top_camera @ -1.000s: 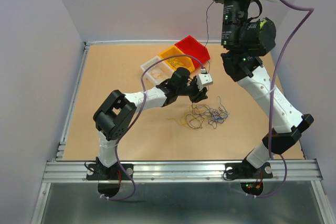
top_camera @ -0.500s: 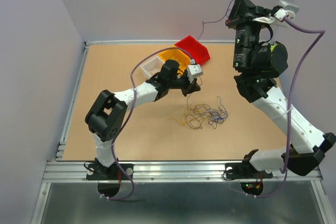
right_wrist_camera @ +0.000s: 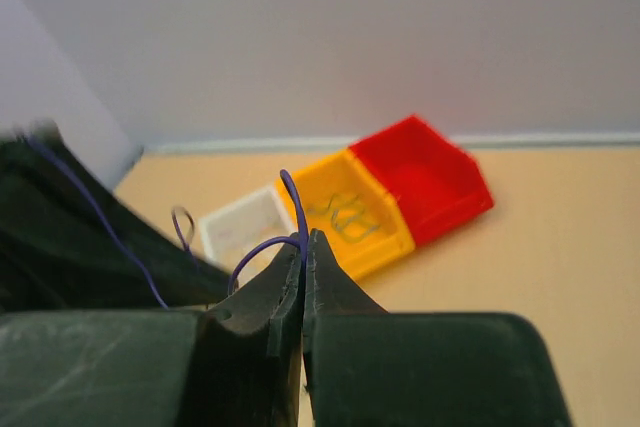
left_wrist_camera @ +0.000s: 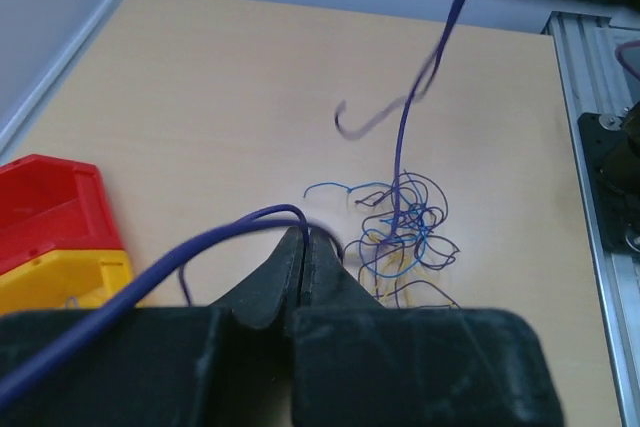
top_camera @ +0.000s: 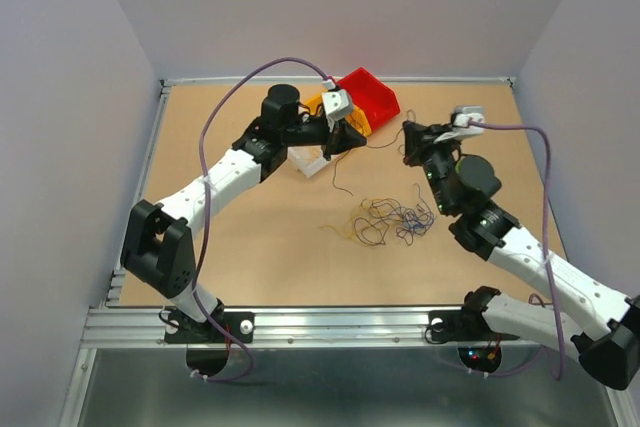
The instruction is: Untangle the cables
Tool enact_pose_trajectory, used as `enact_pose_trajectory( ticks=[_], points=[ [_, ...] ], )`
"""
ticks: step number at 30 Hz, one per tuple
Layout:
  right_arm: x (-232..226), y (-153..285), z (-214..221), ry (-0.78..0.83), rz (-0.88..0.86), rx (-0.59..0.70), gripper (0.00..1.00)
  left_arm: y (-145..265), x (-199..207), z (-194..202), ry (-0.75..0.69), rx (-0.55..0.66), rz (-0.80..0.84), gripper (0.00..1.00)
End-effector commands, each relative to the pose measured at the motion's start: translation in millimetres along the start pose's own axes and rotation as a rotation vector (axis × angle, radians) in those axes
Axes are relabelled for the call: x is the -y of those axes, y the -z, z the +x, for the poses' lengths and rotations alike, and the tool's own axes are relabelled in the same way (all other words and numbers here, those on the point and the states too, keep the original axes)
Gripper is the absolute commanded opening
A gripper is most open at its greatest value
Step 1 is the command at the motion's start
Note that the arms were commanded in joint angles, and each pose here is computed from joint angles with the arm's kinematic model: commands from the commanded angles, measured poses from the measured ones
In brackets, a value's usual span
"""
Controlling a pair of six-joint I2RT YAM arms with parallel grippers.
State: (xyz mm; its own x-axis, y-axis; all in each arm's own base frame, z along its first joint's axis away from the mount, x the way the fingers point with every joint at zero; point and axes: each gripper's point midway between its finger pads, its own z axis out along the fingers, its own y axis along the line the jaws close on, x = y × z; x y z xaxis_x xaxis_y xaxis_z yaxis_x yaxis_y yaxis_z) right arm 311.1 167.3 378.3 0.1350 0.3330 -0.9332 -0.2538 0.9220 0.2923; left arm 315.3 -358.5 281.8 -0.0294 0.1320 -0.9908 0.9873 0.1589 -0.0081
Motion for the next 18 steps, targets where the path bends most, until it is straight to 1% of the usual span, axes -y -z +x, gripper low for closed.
enact_pose_trajectory(
  ticks=[1, 5, 8, 9, 10, 13, 15, 18],
  points=[
    [-36.4, 3.0, 60.9, -0.008, -0.218, -0.162, 0.01, 16.7, 5.6, -16.9, -0.004, 0.038, 0.028, 0.0],
    [-51.3, 0.8, 84.9, -0.015, -0.301, -0.194, 0.01, 17.9, 8.6, -17.8, 0.012, 0.045, 0.037, 0.0],
    [-65.0, 1.9, 107.7, -0.011, -0.384, -0.243, 0.0, 18.8, 11.2, -18.0, 0.033, 0.049, 0.049, 0.0],
    [-69.4, 2.7, 117.8, -0.002, -0.416, -0.264, 0.01, 19.8, 11.8, -20.0, 0.033, 0.055, 0.055, 0.0],
    [-80.4, 8.2, 123.9, -0.004, -0.487, -0.284, 0.01, 21.0, 13.3, -21.3, 0.026, 0.066, 0.059, 0.0],
    [-90.4, 10.8, 129.4, -0.02, -0.55, -0.283, 0.01, 26.0, 18.0, -26.1, 0.005, 0.096, 0.059, 0.0],
    [-89.4, 11.3, 129.7, -0.041, -0.542, -0.278, 0.01, 29.8, 22.1, -28.8, -0.019, 0.116, 0.062, 0.0],
    [-86.5, 14.2, 127.6, -0.068, -0.534, -0.248, 0.06, 35.2, 23.7, -30.1, -0.047, 0.148, 0.034, 0.0]
  ],
)
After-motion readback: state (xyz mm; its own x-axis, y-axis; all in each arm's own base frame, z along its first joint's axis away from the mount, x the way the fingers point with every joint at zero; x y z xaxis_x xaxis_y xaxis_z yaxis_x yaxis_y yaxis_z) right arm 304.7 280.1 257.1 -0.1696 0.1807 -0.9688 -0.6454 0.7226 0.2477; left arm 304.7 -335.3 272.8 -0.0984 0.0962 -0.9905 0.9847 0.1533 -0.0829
